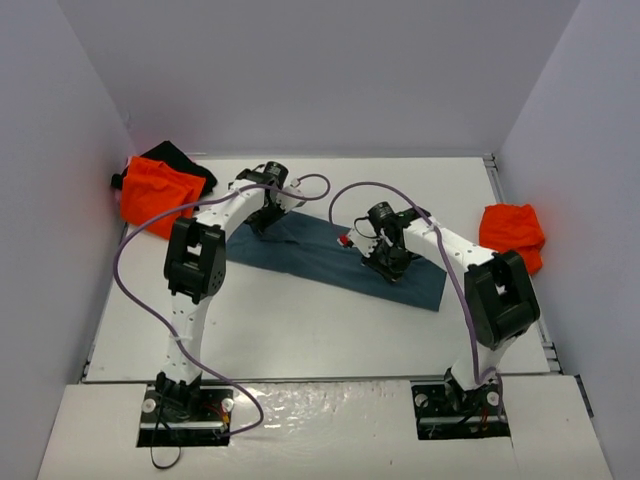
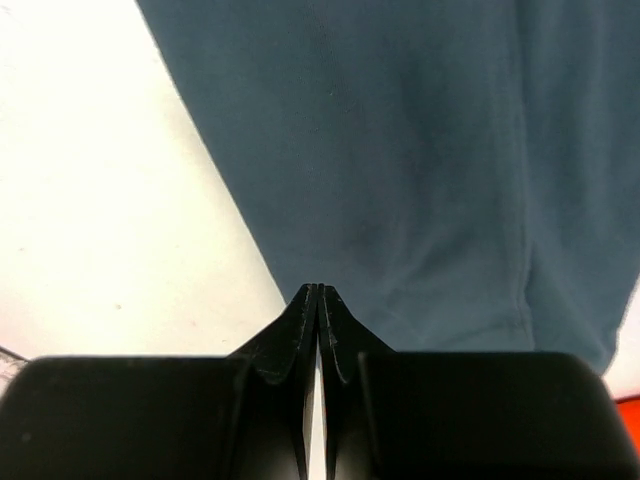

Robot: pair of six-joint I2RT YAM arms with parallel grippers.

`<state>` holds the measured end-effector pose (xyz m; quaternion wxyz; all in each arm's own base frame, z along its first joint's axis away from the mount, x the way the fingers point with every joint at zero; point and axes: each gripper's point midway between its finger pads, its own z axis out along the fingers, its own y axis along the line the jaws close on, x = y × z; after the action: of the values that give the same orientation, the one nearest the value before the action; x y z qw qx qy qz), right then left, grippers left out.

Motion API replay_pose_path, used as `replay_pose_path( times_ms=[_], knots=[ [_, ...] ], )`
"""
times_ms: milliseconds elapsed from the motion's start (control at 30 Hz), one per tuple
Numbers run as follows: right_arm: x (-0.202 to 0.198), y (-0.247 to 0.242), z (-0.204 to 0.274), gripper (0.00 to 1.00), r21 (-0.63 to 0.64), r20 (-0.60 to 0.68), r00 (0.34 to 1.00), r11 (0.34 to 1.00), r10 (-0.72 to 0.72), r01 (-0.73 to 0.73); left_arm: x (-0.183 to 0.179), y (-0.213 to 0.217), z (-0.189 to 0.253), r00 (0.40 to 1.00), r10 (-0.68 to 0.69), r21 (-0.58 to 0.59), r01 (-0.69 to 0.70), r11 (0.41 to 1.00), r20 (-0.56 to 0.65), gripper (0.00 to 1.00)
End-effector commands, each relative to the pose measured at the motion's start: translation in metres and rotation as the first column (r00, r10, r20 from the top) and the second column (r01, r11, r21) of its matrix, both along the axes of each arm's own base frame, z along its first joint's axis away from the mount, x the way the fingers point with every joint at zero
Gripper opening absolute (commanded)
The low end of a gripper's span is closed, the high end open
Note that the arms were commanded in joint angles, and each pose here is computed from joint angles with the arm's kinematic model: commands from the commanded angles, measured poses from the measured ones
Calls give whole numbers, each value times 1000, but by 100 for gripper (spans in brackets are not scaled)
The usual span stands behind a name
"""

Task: Fold and stack the t-shirts
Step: Rotate the tshirt 90 degrees

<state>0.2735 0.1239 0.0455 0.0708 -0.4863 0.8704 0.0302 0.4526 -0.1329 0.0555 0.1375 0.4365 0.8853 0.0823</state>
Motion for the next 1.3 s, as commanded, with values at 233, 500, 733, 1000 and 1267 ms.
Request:
replay_pose_path(
  times_ms=[233, 500, 733, 1000, 1267],
  knots=[
    [2, -14, -39, 0, -171, -14, 999, 984, -48, 45, 12, -21, 23, 999, -16, -52, 18, 998, 31, 0],
    [11, -18, -48, 0, -215, 20, 996, 973, -82, 85, 13, -16, 28, 998, -8, -39, 10, 999, 57, 0],
    [12, -21, -49, 0, -223, 51, 994, 969, -100, 109, 8, -10, 53, 996, -12, -66, 17, 998, 83, 0],
    [13, -22, -63, 0, -249, 29, 995, 963, -101, 105, -19, -16, 89, 985, -99, -133, 117, 984, 139, 33],
    [16, -24, -59, 0, -253, 50, 993, 960, -111, 121, -36, -24, 80, 981, -180, -180, 190, 965, 73, 42]
  ],
)
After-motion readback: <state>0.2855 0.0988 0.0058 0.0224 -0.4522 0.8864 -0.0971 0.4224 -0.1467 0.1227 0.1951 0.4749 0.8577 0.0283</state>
